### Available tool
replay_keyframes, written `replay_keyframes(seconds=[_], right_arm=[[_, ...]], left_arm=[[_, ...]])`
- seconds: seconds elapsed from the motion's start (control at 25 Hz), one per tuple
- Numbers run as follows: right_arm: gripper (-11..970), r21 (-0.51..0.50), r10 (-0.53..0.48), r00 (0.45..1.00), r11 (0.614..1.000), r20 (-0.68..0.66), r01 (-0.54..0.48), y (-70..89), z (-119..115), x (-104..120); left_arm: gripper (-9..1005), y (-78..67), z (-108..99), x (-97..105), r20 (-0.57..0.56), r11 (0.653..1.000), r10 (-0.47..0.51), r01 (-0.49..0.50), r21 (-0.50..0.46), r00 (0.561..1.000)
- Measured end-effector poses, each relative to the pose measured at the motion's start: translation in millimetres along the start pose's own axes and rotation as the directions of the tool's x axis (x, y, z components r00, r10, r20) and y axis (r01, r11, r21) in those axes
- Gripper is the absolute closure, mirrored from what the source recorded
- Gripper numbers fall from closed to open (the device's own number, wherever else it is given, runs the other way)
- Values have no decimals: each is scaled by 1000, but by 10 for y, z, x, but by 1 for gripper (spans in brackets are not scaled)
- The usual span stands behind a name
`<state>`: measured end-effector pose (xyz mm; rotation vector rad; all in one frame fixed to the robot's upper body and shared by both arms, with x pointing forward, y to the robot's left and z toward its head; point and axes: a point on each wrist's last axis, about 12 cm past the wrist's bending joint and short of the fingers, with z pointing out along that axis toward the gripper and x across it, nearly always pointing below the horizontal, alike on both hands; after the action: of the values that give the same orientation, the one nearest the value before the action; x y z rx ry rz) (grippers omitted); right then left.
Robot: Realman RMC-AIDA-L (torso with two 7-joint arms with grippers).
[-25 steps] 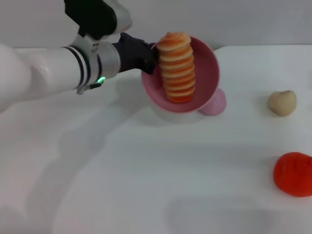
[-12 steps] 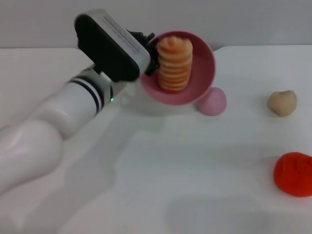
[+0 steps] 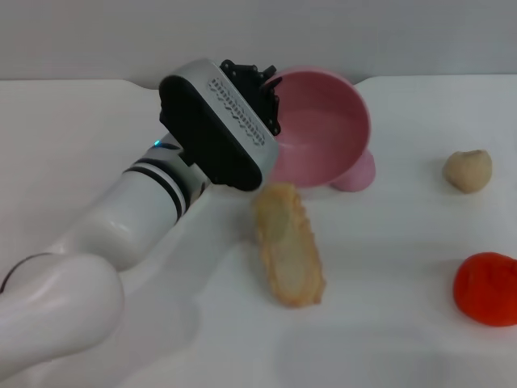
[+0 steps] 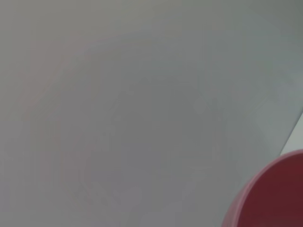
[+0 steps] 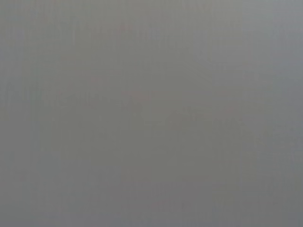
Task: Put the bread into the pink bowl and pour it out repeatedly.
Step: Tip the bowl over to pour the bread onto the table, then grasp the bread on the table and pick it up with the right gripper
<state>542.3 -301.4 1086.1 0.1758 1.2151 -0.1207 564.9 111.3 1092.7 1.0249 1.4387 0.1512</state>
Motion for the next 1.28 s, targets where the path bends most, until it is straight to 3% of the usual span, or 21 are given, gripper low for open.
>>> replay_keyframes(seconds=[0.28, 0.48, 0.6, 0.76, 0.8, 1.08, 1.28], right_arm=[[393, -25, 4, 1000, 1000, 0, -4, 72, 33, 1], [393, -49, 5, 1000, 999, -5, -5, 136, 68, 9], [393, -62, 6, 1000, 998, -12, -7, 172, 84, 17], [393, -80, 6, 1000, 997, -27, -9, 215, 97, 33], [393, -83, 7, 999, 996, -34, -9, 223, 103, 39], [394, -106, 5, 996, 994, -87, -15, 288, 143, 96], [394, -140, -1, 994, 990, -112, -14, 381, 204, 124]], left_arm=[[951, -58, 1, -77, 31, 999, 37, -37, 2, 999], [951, -19, 22, -206, 87, 997, 59, -54, -60, 994], [951, 69, 81, -290, 107, 997, 19, -11, -79, 994], [951, 234, 158, -263, 76, 991, -120, 124, -46, 990], [951, 331, 195, -229, 49, 979, -201, 203, -23, 978], [951, 746, 295, -72, -73, 895, -441, 444, 31, 894], [950, 1086, 249, 82, -154, 781, -606, 620, 72, 781]])
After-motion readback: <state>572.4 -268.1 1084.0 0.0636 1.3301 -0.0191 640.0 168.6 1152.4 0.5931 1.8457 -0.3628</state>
